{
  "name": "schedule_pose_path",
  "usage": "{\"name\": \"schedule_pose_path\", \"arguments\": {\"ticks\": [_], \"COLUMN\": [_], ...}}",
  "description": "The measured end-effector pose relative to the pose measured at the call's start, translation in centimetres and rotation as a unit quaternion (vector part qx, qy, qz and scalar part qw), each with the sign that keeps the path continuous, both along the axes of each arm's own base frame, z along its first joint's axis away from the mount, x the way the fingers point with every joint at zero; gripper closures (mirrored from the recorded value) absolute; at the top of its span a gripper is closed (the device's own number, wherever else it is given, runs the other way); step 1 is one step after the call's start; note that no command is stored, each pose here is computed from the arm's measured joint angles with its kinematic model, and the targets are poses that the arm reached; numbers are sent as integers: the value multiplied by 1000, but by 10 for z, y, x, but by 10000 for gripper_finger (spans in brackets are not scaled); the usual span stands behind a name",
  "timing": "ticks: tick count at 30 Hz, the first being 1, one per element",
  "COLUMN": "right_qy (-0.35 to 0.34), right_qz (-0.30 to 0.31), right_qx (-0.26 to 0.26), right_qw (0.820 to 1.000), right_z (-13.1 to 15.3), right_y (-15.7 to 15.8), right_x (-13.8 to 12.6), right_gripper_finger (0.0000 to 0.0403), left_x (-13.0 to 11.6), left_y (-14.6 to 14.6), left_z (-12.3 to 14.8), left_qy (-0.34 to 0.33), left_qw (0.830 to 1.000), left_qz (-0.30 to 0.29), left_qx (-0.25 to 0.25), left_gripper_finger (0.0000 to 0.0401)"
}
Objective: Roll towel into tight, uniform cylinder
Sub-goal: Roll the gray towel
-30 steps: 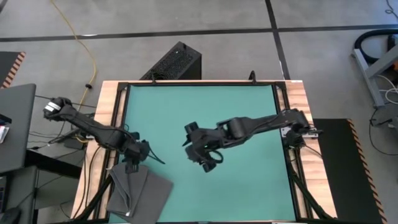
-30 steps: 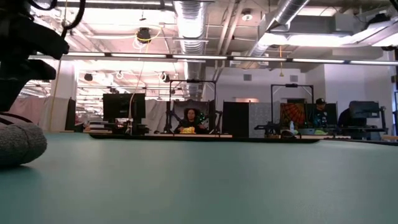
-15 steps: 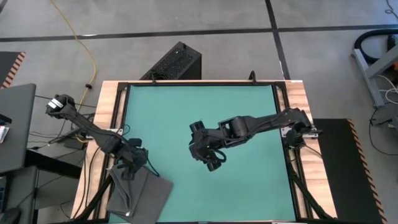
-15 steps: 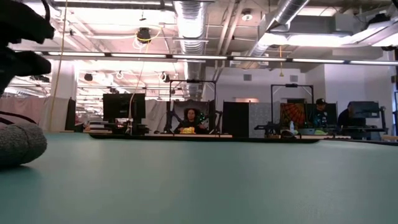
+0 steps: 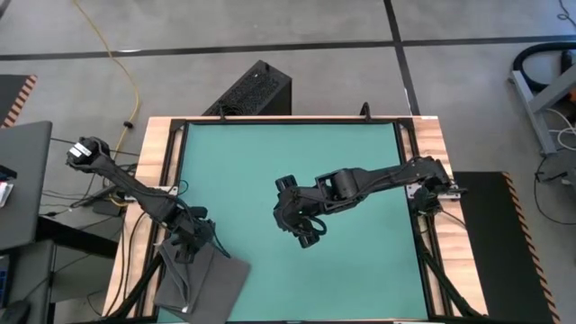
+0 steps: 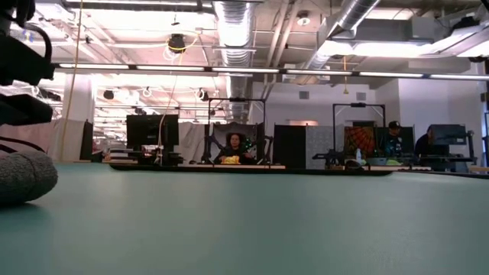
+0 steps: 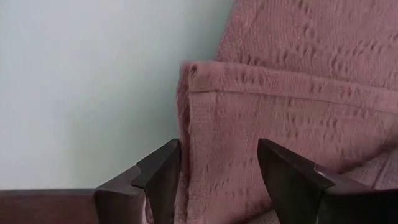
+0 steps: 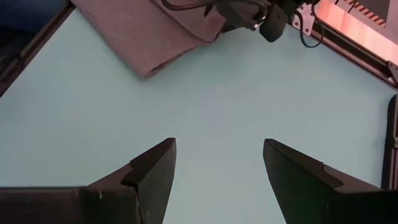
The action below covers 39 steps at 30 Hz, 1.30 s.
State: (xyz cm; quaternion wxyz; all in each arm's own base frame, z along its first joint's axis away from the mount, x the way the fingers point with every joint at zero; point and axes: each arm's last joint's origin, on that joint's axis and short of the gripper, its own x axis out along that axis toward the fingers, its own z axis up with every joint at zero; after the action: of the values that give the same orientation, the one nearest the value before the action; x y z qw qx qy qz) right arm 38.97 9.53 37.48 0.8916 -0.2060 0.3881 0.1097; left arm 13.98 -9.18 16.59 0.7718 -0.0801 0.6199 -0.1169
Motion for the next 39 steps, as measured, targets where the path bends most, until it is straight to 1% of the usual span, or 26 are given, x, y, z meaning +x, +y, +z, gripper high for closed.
{"name": "schedule_pose_path", "arguments": {"ticks": [5, 9, 11, 14, 16, 18, 22, 25, 28, 31, 34, 36, 39], "right_qy": [0, 1, 1, 4, 11, 16, 23, 24, 31, 47, 79, 95, 118], "right_qz": [-1, -7, -10, -18, -22, -26, -31, -35, -40, -66, -106, -133, -165], "right_qx": [2, 10, 12, 19, 22, 27, 34, 41, 48, 68, 86, 100, 109], "right_qw": [1000, 1000, 1000, 1000, 999, 999, 999, 998, 998, 994, 987, 982, 973], "right_z": [0, 0, 0, 0, -1, -2, -3, -3, -4, -10, -27, -38, -55], "right_y": [0, 0, 0, 1, 2, 4, 8, 11, 16, 19, 20, 21, 21], "right_x": [0, 0, 0, -1, -2, -3, -5, -6, -8, -10, -11, -11, -12], "right_gripper_finger": [133, 133, 133, 133, 133, 133, 133, 133, 133, 133, 133, 133, 133], "left_x": [-1, 2, 4, 7, 8, 10, 13, 15, 16, 19, 25, 32, 38], "left_y": [1, 3, 4, 3, 3, 2, 0, -1, 0, 3, 6, 6, 10], "left_z": [-3, -2, -2, -2, -4, -9, -20, -25, -26, -22, -16, -12, -13], "left_qy": [6, -7, -11, -20, -16, -8, 20, 36, 38, 23, -15, -51, -70], "left_qw": [1000, 1000, 1000, 999, 999, 1000, 998, 997, 997, 998, 998, 996, 995], "left_qz": [0, -6, -12, -22, -28, -28, -53, -63, -60, -54, -58, -62, -68], "left_qx": [1, -5, -12, -22, -18, -3, 11, 20, 22, 21, 34, 32, 34], "left_gripper_finger": [198, 206, 223, 260, 286, 306, 328, 345, 370, 394, 398, 399, 400]}}
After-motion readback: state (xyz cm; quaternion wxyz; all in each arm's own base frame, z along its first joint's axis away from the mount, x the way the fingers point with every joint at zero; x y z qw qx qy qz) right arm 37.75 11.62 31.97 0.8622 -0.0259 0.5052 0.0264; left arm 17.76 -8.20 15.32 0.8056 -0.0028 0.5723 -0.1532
